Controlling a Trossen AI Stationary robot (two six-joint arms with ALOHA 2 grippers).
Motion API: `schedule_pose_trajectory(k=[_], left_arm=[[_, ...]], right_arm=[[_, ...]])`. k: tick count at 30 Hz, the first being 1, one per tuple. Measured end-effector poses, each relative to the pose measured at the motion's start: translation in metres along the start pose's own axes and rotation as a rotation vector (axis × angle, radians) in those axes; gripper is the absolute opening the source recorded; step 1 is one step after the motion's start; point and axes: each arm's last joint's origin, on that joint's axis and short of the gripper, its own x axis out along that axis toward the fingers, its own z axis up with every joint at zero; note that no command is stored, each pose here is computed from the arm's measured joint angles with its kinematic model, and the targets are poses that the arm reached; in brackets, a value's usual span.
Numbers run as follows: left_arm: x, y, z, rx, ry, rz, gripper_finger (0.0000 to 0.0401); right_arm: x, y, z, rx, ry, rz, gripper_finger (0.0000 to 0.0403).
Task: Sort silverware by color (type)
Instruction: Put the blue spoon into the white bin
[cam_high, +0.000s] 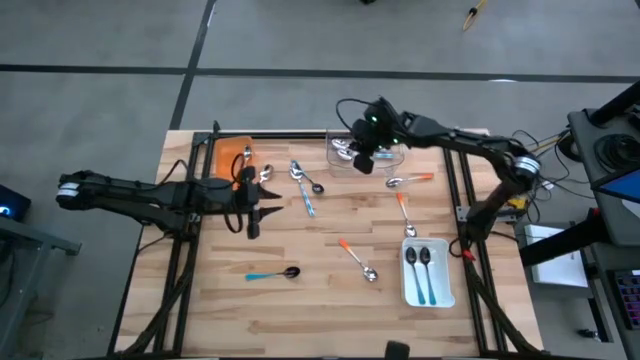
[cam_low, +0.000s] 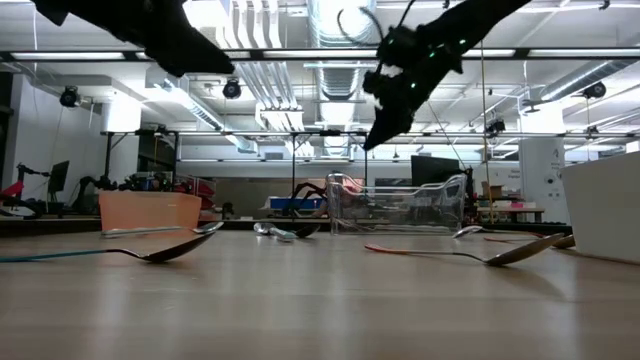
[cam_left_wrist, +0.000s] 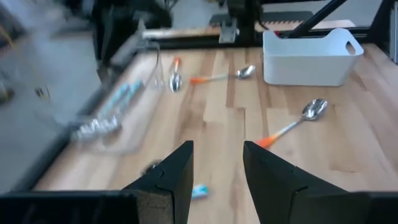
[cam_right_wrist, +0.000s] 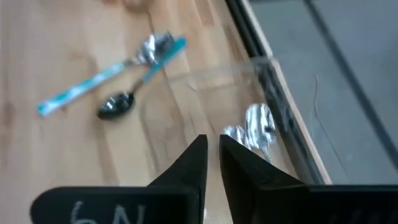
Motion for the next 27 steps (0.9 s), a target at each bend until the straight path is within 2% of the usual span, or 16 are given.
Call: schedule_pose_trajectory(k=[7, 12, 16, 20, 23, 27], left_arm=[[0.009, -0.002, -0.012, -0.213, 0.119, 0.012, 0.0121], [0.023, -0.006, -0.023, -0.348, 0.215, 0.028, 0.0121], [0.036, -0.01, -0.03, -0.401, 0.293, 0.004, 0.0121], [0.05, -0.014, -0.027, -0.448, 0.362, 0.031, 0.0121], [0.062, -0.016, -0.024, -0.445, 0.419, 0.047, 0.0121], [0.07, -0.019, -0.027, -0.406, 0.577, 0.055, 0.0121]], right_arm=[[-0.019, 0.051, -0.022, -0.08, -0.115, -0.067, 0.0018], [-0.03, 0.079, -0.039, -0.138, -0.169, -0.025, 0.0018], [-0.036, 0.092, -0.05, -0.183, -0.211, -0.004, 0.0018], [-0.037, 0.098, -0.06, -0.248, -0.283, -0.012, 0.0018], [-0.035, 0.099, -0.066, -0.301, -0.332, -0.03, 0.0018], [-0.033, 0.099, -0.071, -0.354, -0.328, -0.039, 0.0018]])
